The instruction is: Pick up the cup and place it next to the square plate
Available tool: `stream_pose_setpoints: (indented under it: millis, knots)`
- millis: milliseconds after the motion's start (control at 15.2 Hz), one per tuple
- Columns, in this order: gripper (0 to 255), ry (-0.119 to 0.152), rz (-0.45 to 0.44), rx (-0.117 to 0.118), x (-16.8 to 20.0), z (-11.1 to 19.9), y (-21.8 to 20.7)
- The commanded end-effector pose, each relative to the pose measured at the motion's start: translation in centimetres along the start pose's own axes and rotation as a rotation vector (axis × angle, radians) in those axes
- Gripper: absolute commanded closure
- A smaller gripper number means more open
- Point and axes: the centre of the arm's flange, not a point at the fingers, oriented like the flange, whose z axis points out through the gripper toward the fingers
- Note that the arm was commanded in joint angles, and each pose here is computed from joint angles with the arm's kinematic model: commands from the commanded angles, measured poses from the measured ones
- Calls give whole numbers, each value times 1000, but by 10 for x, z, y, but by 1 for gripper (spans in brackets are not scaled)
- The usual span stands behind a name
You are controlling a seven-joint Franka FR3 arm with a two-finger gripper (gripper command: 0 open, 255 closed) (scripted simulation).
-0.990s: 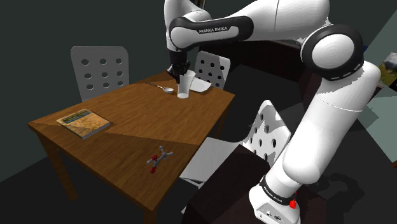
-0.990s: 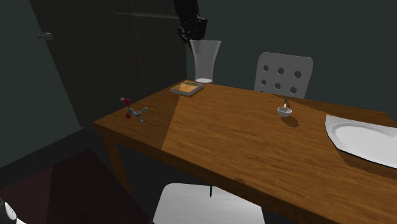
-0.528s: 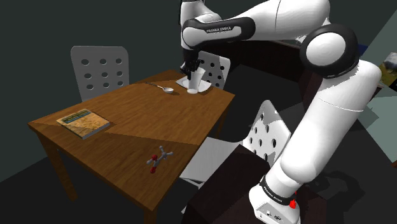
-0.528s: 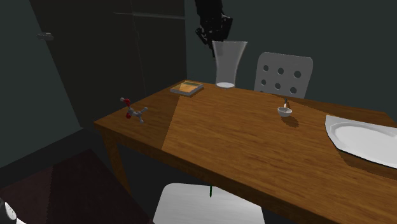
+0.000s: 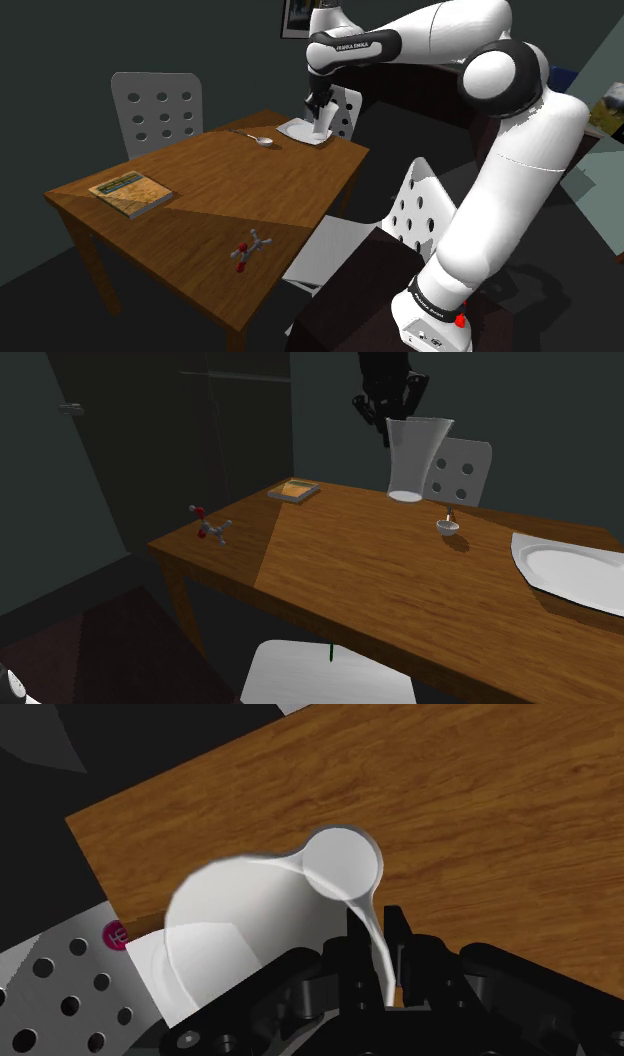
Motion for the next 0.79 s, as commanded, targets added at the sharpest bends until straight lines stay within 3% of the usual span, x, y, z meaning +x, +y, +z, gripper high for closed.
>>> stream_pose_setpoints:
  millis: [0,726]
  knots:
    - [255,1,-1,0,3,8,25]
    - [255,1,-1,0,17,46,164]
